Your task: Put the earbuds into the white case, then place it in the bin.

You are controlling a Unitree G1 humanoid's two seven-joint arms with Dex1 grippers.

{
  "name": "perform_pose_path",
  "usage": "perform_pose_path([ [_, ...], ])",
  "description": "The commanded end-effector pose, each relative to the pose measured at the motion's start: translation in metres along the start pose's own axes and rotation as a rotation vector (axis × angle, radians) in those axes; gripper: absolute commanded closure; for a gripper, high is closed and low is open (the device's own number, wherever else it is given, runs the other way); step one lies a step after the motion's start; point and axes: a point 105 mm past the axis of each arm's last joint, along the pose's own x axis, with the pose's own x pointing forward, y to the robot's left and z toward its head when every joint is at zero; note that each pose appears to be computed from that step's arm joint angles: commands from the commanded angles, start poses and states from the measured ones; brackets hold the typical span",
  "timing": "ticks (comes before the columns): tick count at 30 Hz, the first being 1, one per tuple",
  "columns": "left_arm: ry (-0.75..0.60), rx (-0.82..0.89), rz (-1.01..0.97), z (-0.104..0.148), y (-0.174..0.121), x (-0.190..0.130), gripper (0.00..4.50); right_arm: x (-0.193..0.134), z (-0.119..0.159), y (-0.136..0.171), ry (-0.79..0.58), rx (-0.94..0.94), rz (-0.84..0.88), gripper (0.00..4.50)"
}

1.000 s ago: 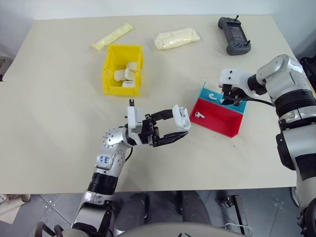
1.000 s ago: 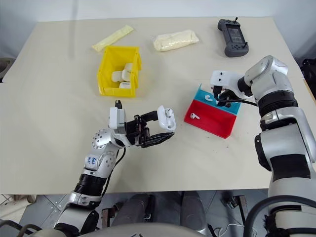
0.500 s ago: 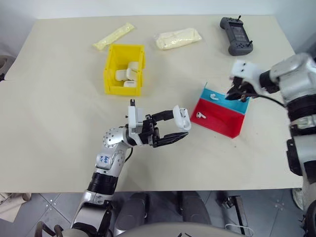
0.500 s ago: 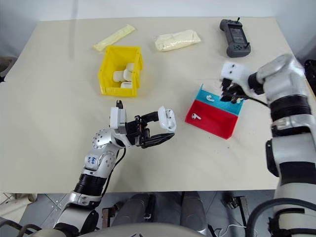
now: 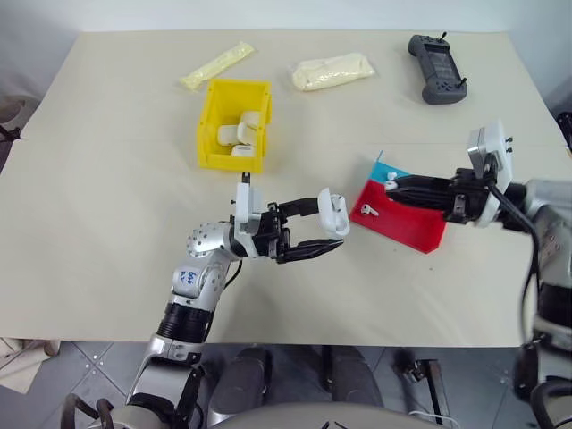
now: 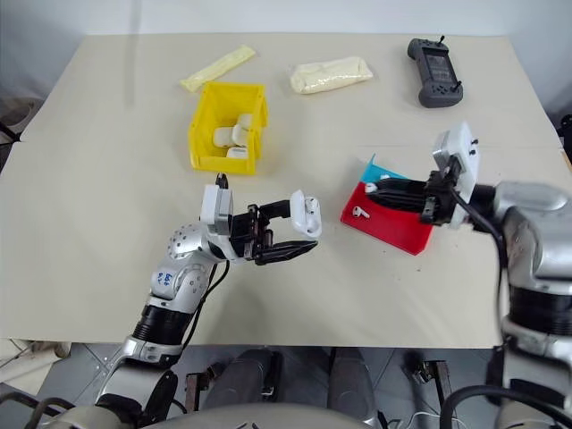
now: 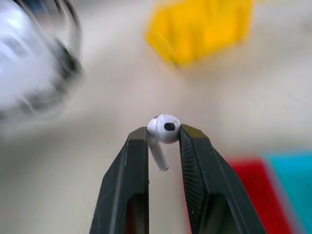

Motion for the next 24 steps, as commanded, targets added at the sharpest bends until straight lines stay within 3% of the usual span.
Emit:
perform_pose_path([
  [1, -0.028, 0.009, 0.003, 0.006, 0.001, -0.001, 1.75, 0.003, 0.019, 0.031, -0.149, 0.095, 0.079, 3.98],
  [7, -0.023, 0.008, 0.012, 0.008, 0.003, -0.003, 1.75, 0.014, 0.023, 0.061, -0.308, 0.251, 0.147, 3.98],
  [11, -0.024, 0.007, 0.017, 0.010, 0.006, -0.004, 1.75, 0.022, 0.017, 0.077, -0.300, 0.293, 0.182, 3.98],
  [24, -0.020, 0.005, 0.012, 0.012, 0.004, -0.003, 1.75, 0.036, -0.007, 0.074, -0.263, 0.342, 0.139, 3.98],
])
